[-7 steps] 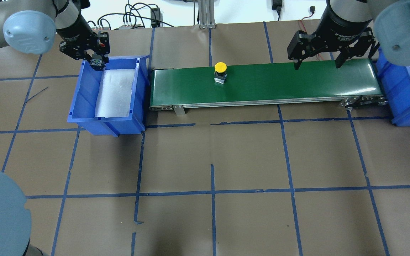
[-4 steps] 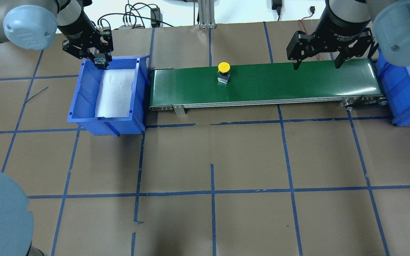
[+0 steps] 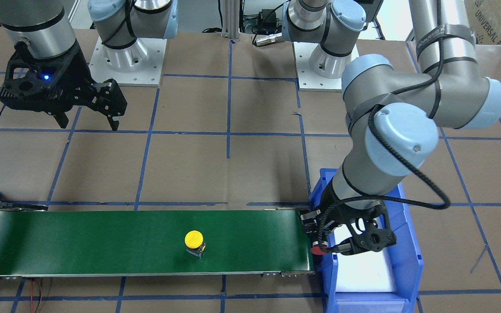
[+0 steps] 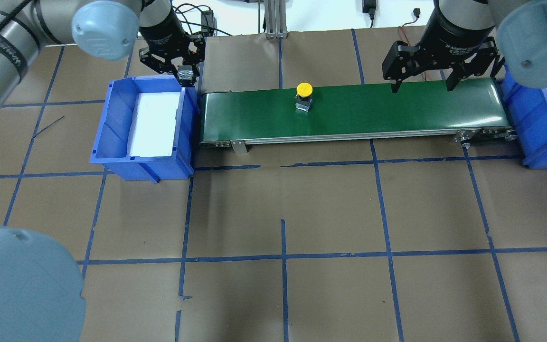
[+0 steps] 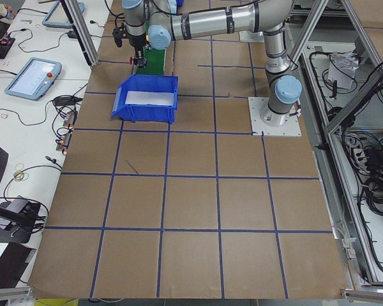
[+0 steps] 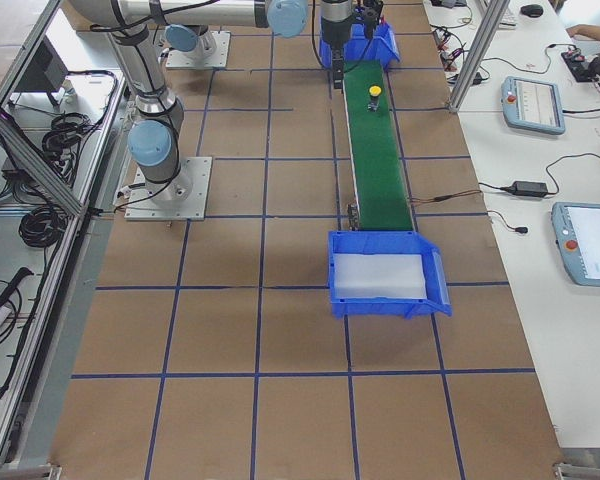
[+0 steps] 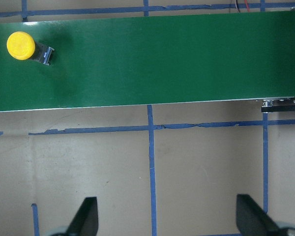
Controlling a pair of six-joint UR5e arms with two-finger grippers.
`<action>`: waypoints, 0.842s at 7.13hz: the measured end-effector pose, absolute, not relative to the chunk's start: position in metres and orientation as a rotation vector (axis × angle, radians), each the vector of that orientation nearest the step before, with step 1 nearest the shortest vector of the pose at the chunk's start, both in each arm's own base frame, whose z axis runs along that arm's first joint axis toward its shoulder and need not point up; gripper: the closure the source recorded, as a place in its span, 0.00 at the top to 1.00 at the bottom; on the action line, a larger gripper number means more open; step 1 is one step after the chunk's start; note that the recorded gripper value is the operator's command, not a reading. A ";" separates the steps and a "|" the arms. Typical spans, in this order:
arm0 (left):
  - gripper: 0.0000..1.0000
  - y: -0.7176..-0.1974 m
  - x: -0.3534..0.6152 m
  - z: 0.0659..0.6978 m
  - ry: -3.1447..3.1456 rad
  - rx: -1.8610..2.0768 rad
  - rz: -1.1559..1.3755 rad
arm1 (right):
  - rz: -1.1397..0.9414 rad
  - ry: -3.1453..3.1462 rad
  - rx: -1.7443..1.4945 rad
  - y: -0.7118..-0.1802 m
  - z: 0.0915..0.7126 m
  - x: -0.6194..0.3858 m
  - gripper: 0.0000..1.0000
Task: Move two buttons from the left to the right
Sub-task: 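Carry the red button onto the conveyor and open the left gripper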
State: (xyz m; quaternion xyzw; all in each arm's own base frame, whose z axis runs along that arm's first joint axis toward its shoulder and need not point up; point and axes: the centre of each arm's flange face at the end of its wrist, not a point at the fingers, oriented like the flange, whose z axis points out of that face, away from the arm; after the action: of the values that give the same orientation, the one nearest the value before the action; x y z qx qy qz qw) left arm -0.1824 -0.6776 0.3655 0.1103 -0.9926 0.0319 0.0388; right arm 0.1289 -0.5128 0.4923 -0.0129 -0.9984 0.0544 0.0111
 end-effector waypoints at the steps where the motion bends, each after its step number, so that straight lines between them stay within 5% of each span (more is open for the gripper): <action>1: 0.05 -0.679 -0.200 0.346 -3.044 0.321 0.068 | 0.170 -3.115 -0.040 -0.513 0.492 0.129 1.00; 4: 0.05 -0.683 -0.234 0.288 -3.020 0.298 -0.002 | 0.171 -3.113 -0.040 -0.513 0.493 0.129 1.00; 6: 0.69 -0.678 -0.240 0.269 -3.021 0.279 -0.022 | 0.171 -3.113 -0.041 -0.513 0.493 0.128 1.00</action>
State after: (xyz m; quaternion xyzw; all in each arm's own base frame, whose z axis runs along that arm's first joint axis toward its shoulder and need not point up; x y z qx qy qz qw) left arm -0.2396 -0.6784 0.2690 0.0918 -0.9943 -0.0072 0.0538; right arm 0.1284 -0.5128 0.4925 -0.0131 -0.9983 0.0548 0.0119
